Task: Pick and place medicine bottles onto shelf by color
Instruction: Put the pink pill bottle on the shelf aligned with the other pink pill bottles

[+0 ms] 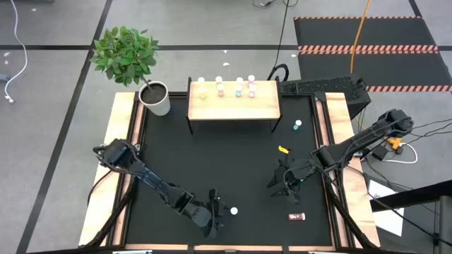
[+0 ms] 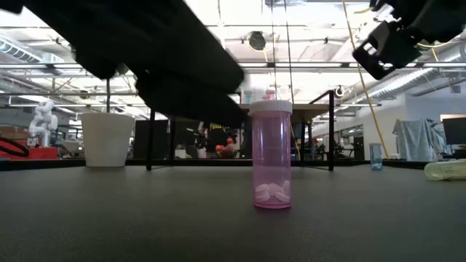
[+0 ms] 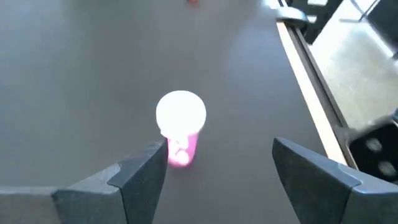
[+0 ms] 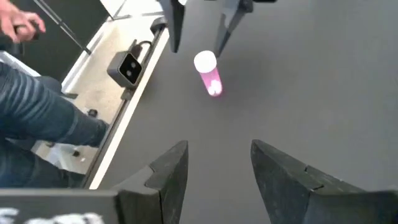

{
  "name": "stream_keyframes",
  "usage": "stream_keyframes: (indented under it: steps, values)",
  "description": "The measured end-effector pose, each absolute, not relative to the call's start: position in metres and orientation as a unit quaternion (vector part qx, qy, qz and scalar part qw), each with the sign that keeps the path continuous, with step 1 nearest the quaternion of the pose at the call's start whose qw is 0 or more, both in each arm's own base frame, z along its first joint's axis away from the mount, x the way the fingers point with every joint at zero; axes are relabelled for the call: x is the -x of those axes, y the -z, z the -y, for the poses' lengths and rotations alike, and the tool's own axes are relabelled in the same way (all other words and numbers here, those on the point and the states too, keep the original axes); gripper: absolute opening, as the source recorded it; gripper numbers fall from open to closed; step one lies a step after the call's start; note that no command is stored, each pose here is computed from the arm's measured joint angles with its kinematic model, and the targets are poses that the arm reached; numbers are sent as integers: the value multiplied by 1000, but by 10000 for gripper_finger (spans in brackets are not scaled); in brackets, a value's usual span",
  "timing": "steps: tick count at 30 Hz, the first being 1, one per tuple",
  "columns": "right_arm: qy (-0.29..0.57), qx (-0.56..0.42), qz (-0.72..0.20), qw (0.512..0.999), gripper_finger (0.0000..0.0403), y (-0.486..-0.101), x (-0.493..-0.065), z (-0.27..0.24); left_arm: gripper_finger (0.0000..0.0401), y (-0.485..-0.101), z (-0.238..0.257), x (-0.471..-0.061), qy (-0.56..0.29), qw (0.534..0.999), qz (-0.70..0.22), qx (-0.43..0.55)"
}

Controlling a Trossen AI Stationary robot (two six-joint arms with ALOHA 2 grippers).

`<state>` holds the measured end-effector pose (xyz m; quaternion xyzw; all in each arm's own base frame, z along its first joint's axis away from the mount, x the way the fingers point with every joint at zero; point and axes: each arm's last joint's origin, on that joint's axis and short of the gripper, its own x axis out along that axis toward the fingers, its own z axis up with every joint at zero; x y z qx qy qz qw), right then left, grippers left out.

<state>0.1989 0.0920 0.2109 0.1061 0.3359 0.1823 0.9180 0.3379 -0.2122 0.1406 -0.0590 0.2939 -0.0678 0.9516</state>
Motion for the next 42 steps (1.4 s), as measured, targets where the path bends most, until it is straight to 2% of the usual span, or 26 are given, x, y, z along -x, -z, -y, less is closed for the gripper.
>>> stream_keyframes:
  steps: [6, 16, 27, 30, 37, 42]
  values:
    - [-180, -124, -399, 890, 169, -208, -178, -100, 292, -127, 207, -343, 39, 946, -304, 104]
    - [-162, -127, -395, 895, 169, -208, -173, -108, 292, -127, 201, -348, 24, 955, -288, 68]
    - [-151, -132, -395, 897, 169, -208, -174, -108, 288, -98, 205, -357, 19, 960, -263, 93]
    - [-152, -130, -395, 897, 169, -208, -174, -108, 266, -99, 205, -357, 18, 961, -260, 91]
    - [-153, -126, -398, 896, 169, -207, -173, -107, 177, -99, 205, -357, 16, 961, -259, 98]
    - [-157, -119, -411, 890, 169, -206, -171, -107, 128, -99, 204, -358, 15, 961, -258, 99]
